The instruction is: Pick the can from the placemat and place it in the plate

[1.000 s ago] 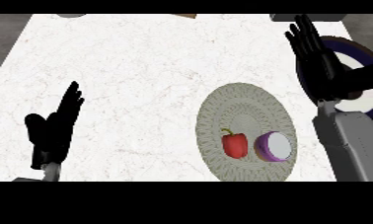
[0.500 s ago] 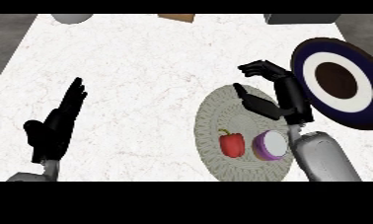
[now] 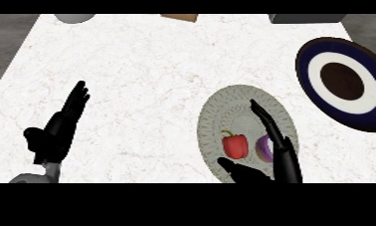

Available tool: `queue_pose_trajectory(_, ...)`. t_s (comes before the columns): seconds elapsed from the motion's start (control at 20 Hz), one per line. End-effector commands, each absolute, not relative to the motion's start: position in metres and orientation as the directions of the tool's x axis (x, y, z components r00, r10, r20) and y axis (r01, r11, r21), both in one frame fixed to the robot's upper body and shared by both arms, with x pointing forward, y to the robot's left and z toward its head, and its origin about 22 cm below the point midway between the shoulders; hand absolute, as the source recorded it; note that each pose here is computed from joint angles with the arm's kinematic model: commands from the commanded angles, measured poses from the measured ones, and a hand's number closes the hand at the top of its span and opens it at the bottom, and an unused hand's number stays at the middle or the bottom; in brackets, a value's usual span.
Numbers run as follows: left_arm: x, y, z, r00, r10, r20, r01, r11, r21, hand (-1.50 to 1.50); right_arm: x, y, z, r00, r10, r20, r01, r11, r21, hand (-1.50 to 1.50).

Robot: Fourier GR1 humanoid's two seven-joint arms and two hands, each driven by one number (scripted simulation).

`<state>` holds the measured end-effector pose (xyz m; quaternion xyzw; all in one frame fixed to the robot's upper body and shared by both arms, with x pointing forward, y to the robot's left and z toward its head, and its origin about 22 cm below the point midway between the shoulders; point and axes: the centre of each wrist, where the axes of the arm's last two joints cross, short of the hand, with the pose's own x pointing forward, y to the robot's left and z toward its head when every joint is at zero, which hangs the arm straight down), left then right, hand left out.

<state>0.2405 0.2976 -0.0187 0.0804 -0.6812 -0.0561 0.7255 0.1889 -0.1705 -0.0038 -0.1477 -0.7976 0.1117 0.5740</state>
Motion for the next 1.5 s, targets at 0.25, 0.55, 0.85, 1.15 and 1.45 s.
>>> queue_pose_trajectory(0.25, 0.256, 0.311, -0.018, 0.065, -0.202, 0.977, -0.026, 0.979, 0.204, 0.00, 0.137, -0.203, 0.026, -0.165, 0.610, 0.775, 0.190, 0.791, -0.582, -1.50)
queue_pose_trajectory(0.55, 0.251, 0.305, -0.022, 0.055, -0.201, 0.978, -0.017, 0.979, 0.202, 0.00, 0.133, -0.229, 0.051, 0.021, 0.795, 0.606, -0.002, 0.606, -0.795, -1.50)
queue_pose_trajectory(0.85, 0.251, 0.309, -0.023, 0.039, -0.185, 0.982, -0.012, 0.983, 0.185, 0.00, 0.136, -0.220, 0.086, 0.127, 0.822, 0.555, -0.127, 0.568, -0.813, -1.50)
queue_pose_trajectory(1.15, 0.235, 0.315, -0.016, 0.040, -0.175, 0.984, -0.007, 0.984, 0.176, 0.00, 0.139, -0.215, 0.090, 0.219, 0.843, 0.491, -0.174, 0.529, -0.831, -1.50)
queue_pose_trajectory(1.45, 0.246, 0.310, -0.021, 0.035, -0.189, 0.981, 0.012, 0.982, 0.188, 0.00, 0.175, -0.215, 0.082, 0.272, 0.882, 0.385, -0.248, 0.451, -0.858, -1.50)
